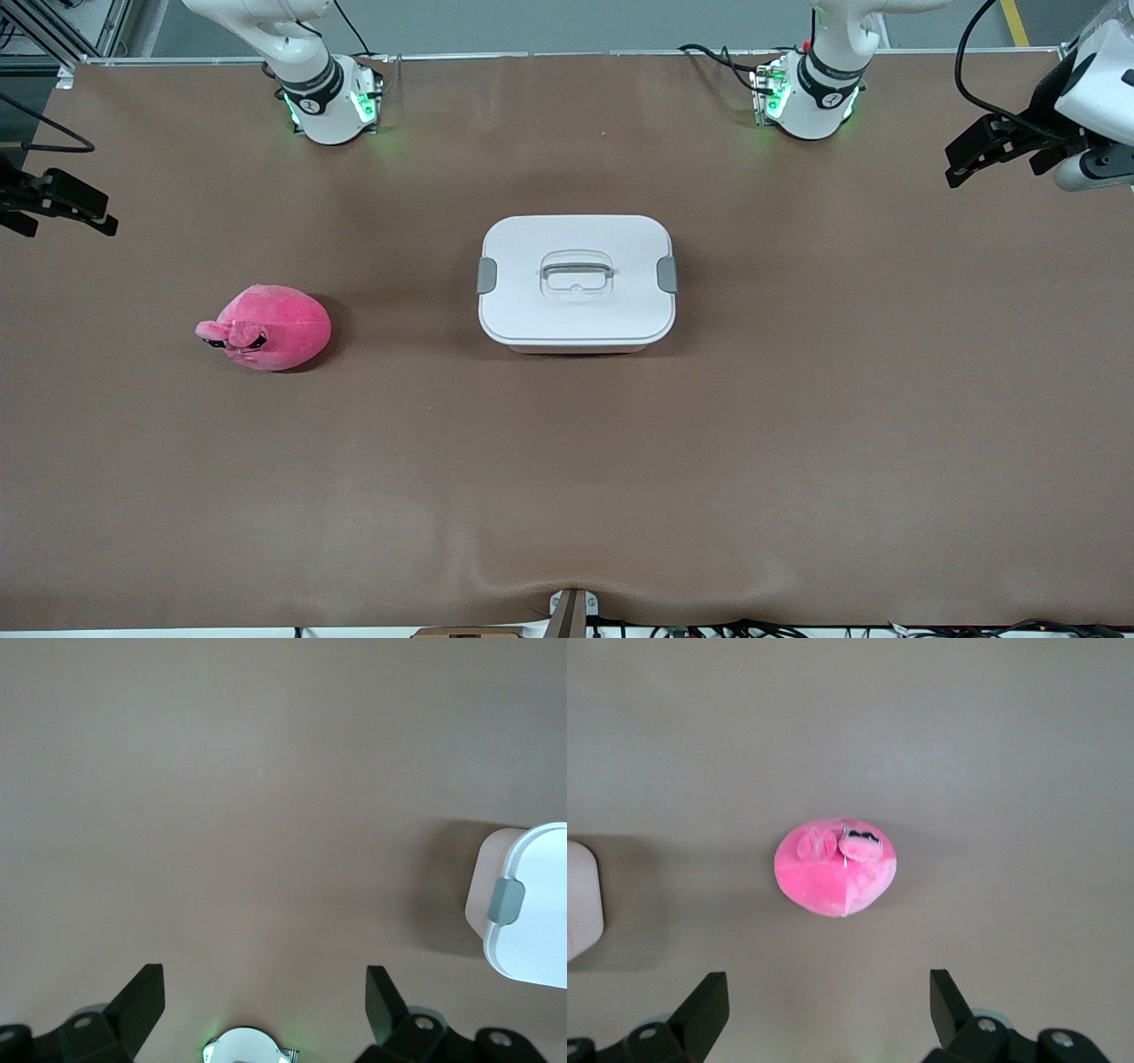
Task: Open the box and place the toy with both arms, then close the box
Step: 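Reach the left gripper to the box lid handle while the right gripper reaches the toy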
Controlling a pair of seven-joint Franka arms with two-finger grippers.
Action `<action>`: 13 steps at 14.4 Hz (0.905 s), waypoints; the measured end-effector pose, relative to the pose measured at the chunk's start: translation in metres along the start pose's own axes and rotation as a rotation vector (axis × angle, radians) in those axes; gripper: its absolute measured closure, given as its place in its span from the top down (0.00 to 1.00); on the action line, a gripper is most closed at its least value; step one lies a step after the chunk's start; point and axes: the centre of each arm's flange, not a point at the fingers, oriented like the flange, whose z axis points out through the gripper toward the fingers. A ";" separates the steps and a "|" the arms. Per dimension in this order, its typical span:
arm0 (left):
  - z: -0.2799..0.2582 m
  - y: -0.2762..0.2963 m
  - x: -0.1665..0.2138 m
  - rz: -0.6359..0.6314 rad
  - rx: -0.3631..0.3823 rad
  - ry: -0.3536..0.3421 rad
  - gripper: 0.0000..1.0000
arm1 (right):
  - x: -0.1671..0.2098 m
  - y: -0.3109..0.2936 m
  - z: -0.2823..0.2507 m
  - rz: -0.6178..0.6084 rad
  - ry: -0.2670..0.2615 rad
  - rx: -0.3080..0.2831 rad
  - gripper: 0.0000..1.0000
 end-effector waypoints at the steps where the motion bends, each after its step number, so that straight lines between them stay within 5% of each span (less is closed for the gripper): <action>1: 0.007 -0.006 0.006 -0.017 0.003 -0.008 1.00 | 0.002 -0.004 0.002 -0.007 0.003 0.005 1.00; 5: 0.066 -0.041 0.058 -0.088 -0.006 -0.085 1.00 | 0.004 -0.017 0.021 -0.030 -0.032 0.007 1.00; 13: 0.058 -0.031 0.058 -0.075 -0.010 -0.068 1.00 | 0.005 -0.016 0.020 -0.029 -0.019 0.006 1.00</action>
